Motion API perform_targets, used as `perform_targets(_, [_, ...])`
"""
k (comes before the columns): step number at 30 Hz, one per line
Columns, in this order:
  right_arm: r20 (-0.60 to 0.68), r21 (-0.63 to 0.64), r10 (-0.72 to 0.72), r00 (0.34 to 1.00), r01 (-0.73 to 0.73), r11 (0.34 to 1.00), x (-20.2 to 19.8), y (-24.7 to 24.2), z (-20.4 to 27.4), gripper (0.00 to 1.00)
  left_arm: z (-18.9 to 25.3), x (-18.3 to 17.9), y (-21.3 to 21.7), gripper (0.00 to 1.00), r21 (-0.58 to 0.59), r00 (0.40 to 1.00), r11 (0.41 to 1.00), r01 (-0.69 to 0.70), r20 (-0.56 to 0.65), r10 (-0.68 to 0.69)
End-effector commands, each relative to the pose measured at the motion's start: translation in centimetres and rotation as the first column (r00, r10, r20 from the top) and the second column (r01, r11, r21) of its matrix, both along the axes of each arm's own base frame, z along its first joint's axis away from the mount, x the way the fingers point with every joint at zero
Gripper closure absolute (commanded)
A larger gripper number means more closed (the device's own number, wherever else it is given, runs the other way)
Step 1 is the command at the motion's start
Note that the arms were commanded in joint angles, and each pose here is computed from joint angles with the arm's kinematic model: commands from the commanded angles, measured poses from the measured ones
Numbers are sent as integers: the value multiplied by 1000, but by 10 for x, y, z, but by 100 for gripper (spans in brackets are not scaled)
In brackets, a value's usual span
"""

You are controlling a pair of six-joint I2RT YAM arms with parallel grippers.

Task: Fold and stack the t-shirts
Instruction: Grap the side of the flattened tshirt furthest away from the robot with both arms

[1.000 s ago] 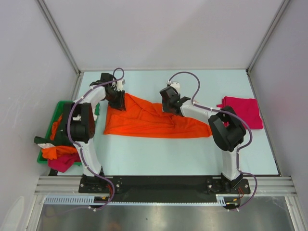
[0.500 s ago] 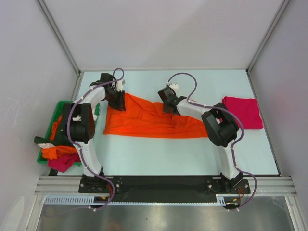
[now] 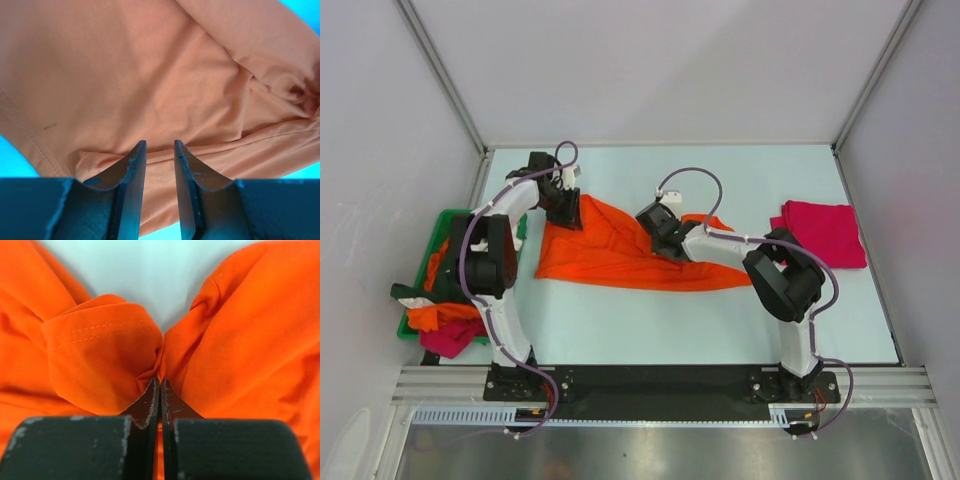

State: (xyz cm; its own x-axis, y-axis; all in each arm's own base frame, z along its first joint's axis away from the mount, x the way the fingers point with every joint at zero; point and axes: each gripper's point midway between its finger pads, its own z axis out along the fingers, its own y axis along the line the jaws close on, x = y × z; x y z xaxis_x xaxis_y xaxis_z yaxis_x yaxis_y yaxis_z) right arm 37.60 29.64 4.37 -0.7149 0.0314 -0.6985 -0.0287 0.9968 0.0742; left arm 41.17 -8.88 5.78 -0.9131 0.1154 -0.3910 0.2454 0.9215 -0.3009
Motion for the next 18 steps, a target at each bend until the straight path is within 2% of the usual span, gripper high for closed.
perform_targets(1, [-23,27,-22,1000,22,999,-16,7,-4,100,18,6,-9,66,-44,999,999,16,40,-15])
perform_targets(2, [-41,22,-23,999,24,999,-18,7,-12,100,18,6,-10,66,-44,999,999,17,40,-15])
perform_targets(5, [-69,10,-34,997,35,999,-17,4,-24,79,17,7,-11,66,-46,999,999,19,38,-17])
perform_targets(6, [-59,18,-35,998,36,999,-13,5,-20,68,18,7,-11,65,-45,999,999,21,39,-20])
perform_targets(8, [-13,32,-41,999,42,999,4,3,-3,56,19,7,-11,66,-43,999,999,22,43,-20])
perform_targets(9, [12,46,-41,999,41,998,12,5,8,47,20,7,-10,66,-40,999,999,22,45,-21])
perform_targets(13, [110,79,-34,993,25,997,57,14,58,40,19,7,-10,66,-41,999,999,22,43,-20])
perform_targets(18, [123,75,-10,992,1,997,80,24,65,40,18,8,-11,66,-43,999,999,18,40,-16])
